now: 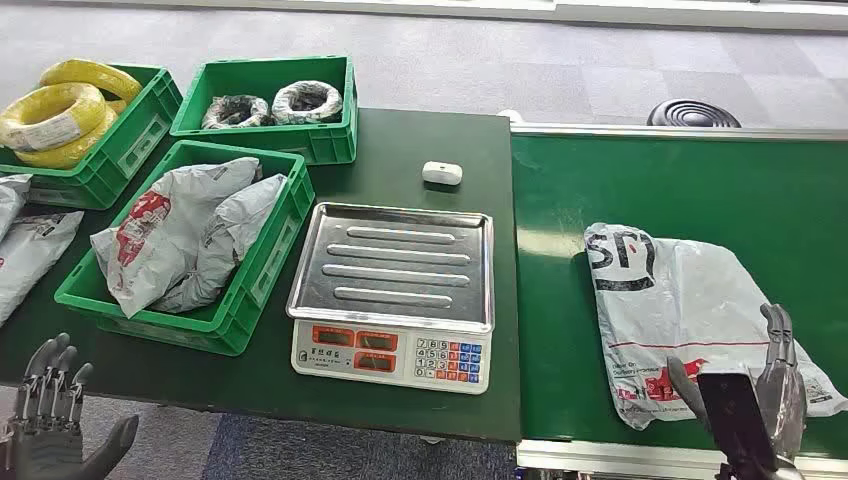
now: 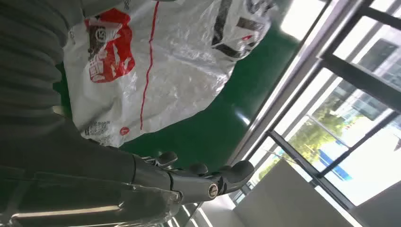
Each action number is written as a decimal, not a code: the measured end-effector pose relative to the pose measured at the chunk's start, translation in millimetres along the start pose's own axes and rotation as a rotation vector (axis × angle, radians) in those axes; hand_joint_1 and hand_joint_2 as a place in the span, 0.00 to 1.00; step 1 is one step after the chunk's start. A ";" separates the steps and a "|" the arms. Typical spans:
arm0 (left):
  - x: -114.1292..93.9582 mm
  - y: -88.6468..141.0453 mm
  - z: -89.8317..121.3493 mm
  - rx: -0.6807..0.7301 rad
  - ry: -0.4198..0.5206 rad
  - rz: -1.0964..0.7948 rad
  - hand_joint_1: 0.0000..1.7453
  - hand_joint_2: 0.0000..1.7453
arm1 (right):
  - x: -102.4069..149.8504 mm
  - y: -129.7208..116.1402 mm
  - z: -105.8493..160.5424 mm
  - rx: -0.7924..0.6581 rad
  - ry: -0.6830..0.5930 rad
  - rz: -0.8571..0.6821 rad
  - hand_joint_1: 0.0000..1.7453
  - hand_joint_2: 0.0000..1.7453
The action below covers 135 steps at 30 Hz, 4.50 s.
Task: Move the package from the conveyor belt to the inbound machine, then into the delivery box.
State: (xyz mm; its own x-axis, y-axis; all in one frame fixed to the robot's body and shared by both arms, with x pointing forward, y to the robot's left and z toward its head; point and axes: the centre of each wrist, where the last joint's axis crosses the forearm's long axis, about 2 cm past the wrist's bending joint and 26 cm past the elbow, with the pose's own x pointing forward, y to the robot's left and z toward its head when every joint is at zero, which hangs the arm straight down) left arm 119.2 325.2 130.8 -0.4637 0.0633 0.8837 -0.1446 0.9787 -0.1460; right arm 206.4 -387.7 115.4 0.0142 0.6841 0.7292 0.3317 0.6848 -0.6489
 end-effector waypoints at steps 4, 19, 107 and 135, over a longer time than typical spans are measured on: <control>-1.2 -3.6 -7.2 -0.003 -0.009 0.008 0.00 1.00 | -22.7 0.3 -34.9 0.103 0.079 -0.021 0.00 1.00; -8.8 -12.9 -31.0 -0.028 -0.045 0.057 0.00 1.00 | -95.0 8.0 -105.2 0.623 0.495 -0.041 0.19 1.00; 23.5 -87.5 -147.6 -0.208 -0.258 -0.377 0.00 1.00 | 200.5 97.1 -146.6 0.441 -0.699 -0.505 0.00 1.00; -71.1 -218.8 -212.2 -0.871 0.143 -0.870 0.19 1.00 | 90.6 48.6 -4.0 -0.139 -0.428 -0.658 0.00 1.00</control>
State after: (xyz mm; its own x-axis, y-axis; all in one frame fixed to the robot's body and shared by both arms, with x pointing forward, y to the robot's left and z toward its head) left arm 369.3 148.0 194.3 -0.3970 -0.7049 0.5878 0.2983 0.5066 0.8089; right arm 227.6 -293.4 150.9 -0.5799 0.2070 0.7880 0.2614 0.9633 -0.0607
